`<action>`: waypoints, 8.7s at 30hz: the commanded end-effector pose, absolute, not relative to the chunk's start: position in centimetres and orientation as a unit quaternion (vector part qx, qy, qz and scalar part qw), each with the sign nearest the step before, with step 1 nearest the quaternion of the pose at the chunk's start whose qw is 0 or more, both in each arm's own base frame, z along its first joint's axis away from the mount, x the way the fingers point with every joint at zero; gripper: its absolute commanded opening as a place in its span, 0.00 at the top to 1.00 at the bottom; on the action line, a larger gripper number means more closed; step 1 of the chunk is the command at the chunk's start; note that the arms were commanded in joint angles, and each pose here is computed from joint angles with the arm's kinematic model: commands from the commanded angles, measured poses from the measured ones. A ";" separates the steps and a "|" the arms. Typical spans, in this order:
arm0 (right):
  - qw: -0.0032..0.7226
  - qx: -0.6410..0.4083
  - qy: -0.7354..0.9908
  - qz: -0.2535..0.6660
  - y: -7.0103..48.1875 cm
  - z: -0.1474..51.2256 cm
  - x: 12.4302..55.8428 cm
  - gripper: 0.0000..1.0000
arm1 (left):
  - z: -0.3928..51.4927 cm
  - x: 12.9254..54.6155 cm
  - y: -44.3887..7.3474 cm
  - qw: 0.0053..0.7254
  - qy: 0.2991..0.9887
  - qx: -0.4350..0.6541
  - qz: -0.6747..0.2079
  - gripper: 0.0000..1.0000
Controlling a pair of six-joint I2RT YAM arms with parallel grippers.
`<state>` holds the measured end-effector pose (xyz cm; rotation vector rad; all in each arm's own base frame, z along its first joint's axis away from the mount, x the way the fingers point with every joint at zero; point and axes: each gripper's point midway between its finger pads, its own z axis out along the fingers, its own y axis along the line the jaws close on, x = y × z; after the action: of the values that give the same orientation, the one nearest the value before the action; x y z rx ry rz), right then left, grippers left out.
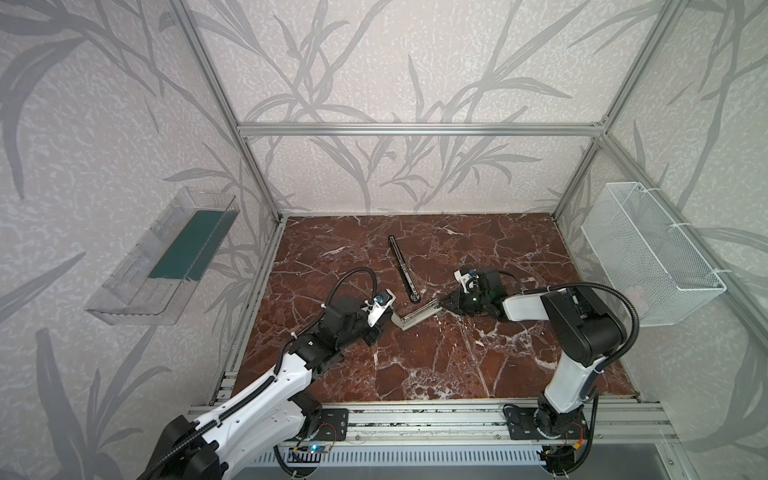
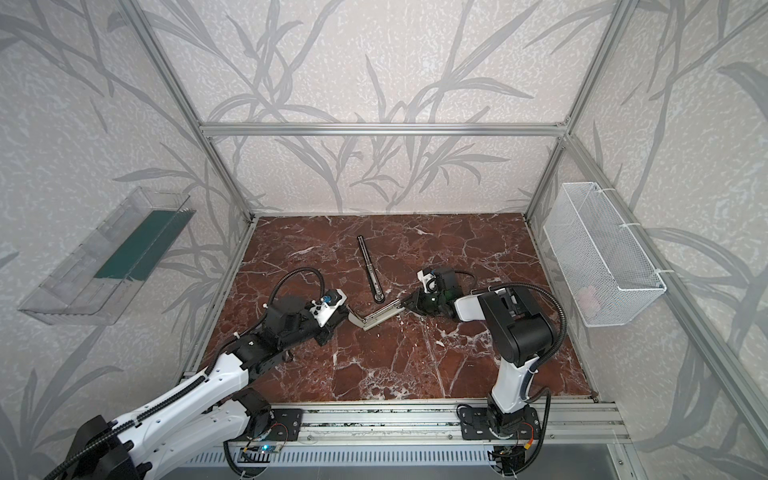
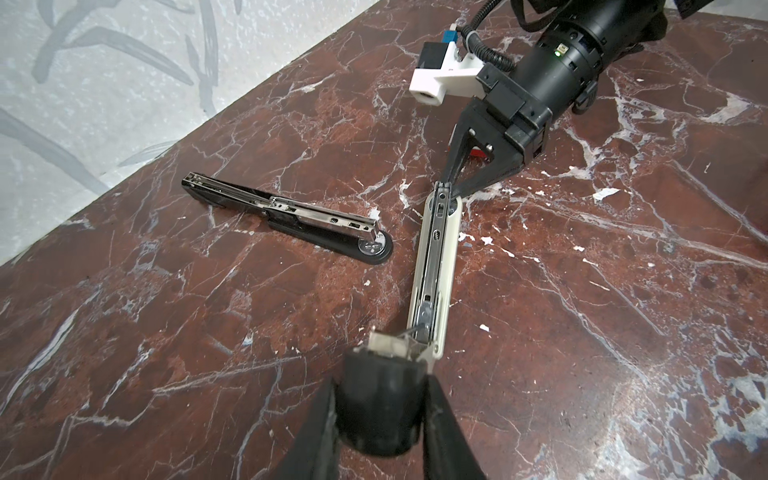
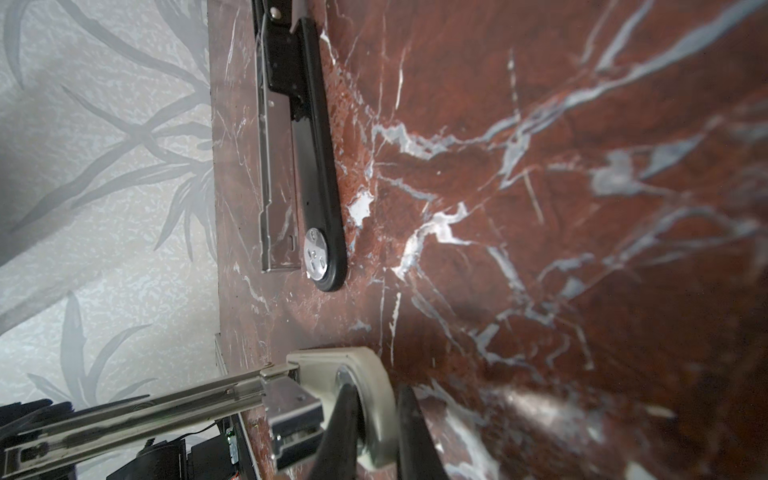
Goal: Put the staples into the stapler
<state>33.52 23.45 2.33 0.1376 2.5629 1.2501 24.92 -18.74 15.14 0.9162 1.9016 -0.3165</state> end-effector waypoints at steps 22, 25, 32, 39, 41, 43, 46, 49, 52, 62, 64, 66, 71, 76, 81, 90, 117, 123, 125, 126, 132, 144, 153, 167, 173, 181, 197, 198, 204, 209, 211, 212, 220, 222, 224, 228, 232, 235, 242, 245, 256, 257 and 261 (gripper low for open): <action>0.121 0.139 0.930 0.317 17.9 -4.3 31.5 1.00 | 18.4 26.1 -16.8 0.516 0.794 0.302 -0.108 0.77; 0.136 0.117 0.923 0.341 19.1 -3.5 31.6 1.00 | 18.8 26.3 -18.6 0.516 0.791 0.282 -0.169 0.64; 0.170 0.088 0.899 0.395 20.8 -1.9 31.5 0.90 | 17.2 26.0 -22.0 0.485 0.795 0.297 -0.212 0.66; 0.191 0.051 0.916 0.349 19.8 -1.5 30.1 0.70 | 15.3 25.4 -24.2 0.445 0.816 0.279 -0.242 0.69; 0.195 0.035 0.924 0.326 19.2 -1.4 29.7 0.68 | 14.7 25.2 -24.8 0.440 0.821 0.272 -0.240 0.71; 0.201 0.026 0.930 0.308 18.6 -1.0 29.5 0.66 | 14.1 25.0 -25.5 0.430 0.829 0.270 -0.236 0.70; 0.216 0.014 0.932 0.292 18.0 0.1 29.3 0.66 | 13.1 24.7 -26.5 0.407 0.838 0.271 -0.241 0.70; 0.230 -0.004 0.932 0.279 17.7 2.0 29.4 0.64 | 12.2 23.7 -27.9 0.392 0.839 0.287 -0.246 0.68; 0.226 -0.024 0.932 0.282 18.0 3.7 29.2 0.58 | 10.8 23.4 -28.1 0.385 0.848 0.286 -0.228 0.65; 0.184 -0.049 0.935 0.299 21.1 6.6 28.5 0.52 | 7.9 26.9 -23.1 0.393 0.900 0.154 -0.106 0.62; 0.179 -0.049 0.934 0.304 21.9 6.9 28.5 0.52 | 6.7 27.1 -23.0 0.368 0.912 0.158 -0.089 0.63; 0.173 -0.052 0.940 0.290 22.5 6.8 28.6 0.51 | 5.5 27.1 -23.1 0.342 0.924 0.152 -0.075 0.64; 0.147 -0.032 0.946 0.286 23.7 6.2 29.4 0.48 | 2.9 26.2 -25.1 0.277 0.939 0.182 -0.090 0.68; 0.146 -0.019 0.953 0.265 24.1 5.9 30.7 0.47 | 3.0 24.8 -27.8 0.268 0.925 0.206 -0.172 0.69; 0.149 -0.023 0.955 0.254 24.9 6.2 32.2 0.47 | 4.0 23.0 -31.5 0.262 0.903 0.237 -0.246 0.69; 0.133 -0.079 0.972 0.175 26.0 4.2 32.5 0.56 | 3.7 22.0 -33.7 0.269 0.893 0.257 -0.255 0.69; 0.343 -0.318 0.828 0.308 30.4 16.7 29.6 0.88 | 14.8 28.6 -23.5 0.316 0.853 -0.035 -0.415 0.50; 0.350 -0.344 0.810 0.320 31.2 17.7 28.8 0.90 | 16.2 28.4 -25.7 0.297 0.832 -0.004 -0.468 0.49; 0.351 -0.354 0.805 0.321 31.5 17.9 28.4 0.90 | 16.2 28.6 -26.0 0.292 0.830 -0.007 -0.475 0.49; 0.353 -0.359 0.803 0.320 31.7 18.0 28.2 0.90 | 16.1 28.7 -26.2 0.290 0.830 -0.005 -0.477 0.49; 0.360 -0.377 0.796 0.308 32.2 18.2 27.4 0.93 | 16.2 29.1 -27.1 0.278 0.827 0.000 -0.488 0.50; 0.390 -0.390 0.772 0.316 32.5 19.9 26.8 0.95 | 15.4 29.6 -27.6 0.264 0.824 -0.009 -0.502 0.82; 0.399 -0.410 0.742 0.349 33.1 21.0 25.3 0.97 | 16.6 30.5 -27.2 0.271 0.816 -0.012 -0.510 0.80; 0.472 -0.308 0.752 0.343 27.4 23.4 27.2 0.99 | 16.4 34.0 -20.6 0.330 0.776 -0.135 -0.520 1.00; 0.498 -0.260 0.746 0.358 24.5 23.8 27.3 0.99 | 17.8 35.2 -17.0 0.356 0.746 -0.180 -0.533 1.00; 0.542 -0.229 0.721 0.366 22.5 22.9 26.3 0.99 | 20.4 36.6 -13.0 0.397 0.659 -0.245 -0.590 1.00; 0.498 -0.215 0.747 0.385 21.8 14.2 24.0 0.79 | 22.1 37.1 -11.2 0.425 0.617 -0.251 -0.613 1.00; 0.493 -0.215 0.750 0.385 21.8 13.9 24.0 0.73 | 22.2 37.1 -11.3 0.424 0.615 -0.250 -0.616 1.00; 0.488 -0.197 0.769 0.363 21.4 13.1 25.1 0.57 | 21.4 37.0 -11.4 0.417 0.619 -0.249 -0.618 1.00; 0.484 -0.192 0.776 0.357 21.6 13.3 25.8 0.56 | 20.5 36.8 -11.1 0.416 0.611 -0.261 -0.620 1.00; 0.477 -0.199 0.774 0.365 22.1 13.6 25.9 0.56 | 20.4 36.9 -10.9 0.419 0.606 -0.265 -0.622 1.00; 0.473 -0.201 0.775 0.366 22.3 13.7 25.9 0.56 | 20.2 37.0 -10.9 0.417 0.606 -0.268 -0.622 1.00; 0.446 -0.235 0.776 0.380 24.9 14.4 26.3 0.55 | 20.6 37.2 -10.0 0.435 0.606 -0.272 -0.608 1.00; 0.441 -0.247 0.772 0.385 26.0 15.3 26.7 0.53 | 20.7 37.1 -10.2 0.433 0.607 -0.266 -0.610 1.00; 0.428 -0.250 0.769 0.403 27.3 16.5 27.5 0.52 | 20.6 36.9 -10.3 0.431 0.609 -0.264 -0.611 1.00; 0.394 -0.277 0.781 0.397 30.1 16.8 29.0 0.50 | 20.1 36.3 -10.6 0.429 0.617 -0.256 -0.608 1.00; 0.372 -0.291 0.791 0.388 31.9 16.1 30.2 0.50 | 18.8 35.9 -9.5 0.439 0.623 -0.274 -0.587 1.00; 0.370 -0.290 0.790 0.395 32.5 15.9 30.5 0.50 | 18.8 35.6 -7.6 0.462 0.609 -0.298 -0.571 1.00; 0.386 -0.288 0.787 0.386 31.7 16.0 30.2 0.50 | 19.9 36.0 -3.3 0.510 0.583 -0.336 -0.535 1.00; 0.392 -0.286 0.785 0.384 31.4 16.2 30.0 0.50 | 20.9 36.1 -1.4 0.540 0.568 -0.350 -0.514 1.00; 0.397 -0.282 0.780 0.393 31.1 16.3 29.5 0.51 | 23.5 35.2 3.3 0.648 0.497 -0.376 -0.438 1.00; 0.398 -0.283 0.779 0.394 31.2 16.4 29.5 0.51 | 23.3 35.3 3.4 0.646 0.498 -0.378 -0.437 1.00; 0.401 -0.285 0.777 0.394 31.2 16.7 29.5 0.52 | 22.0 35.6 2.9 0.640 0.511 -0.379 -0.432 1.00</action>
<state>29.46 31.10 14.76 -0.7149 2.0350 0.9876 36.06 2.52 19.34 -0.9283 1.2774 -0.9850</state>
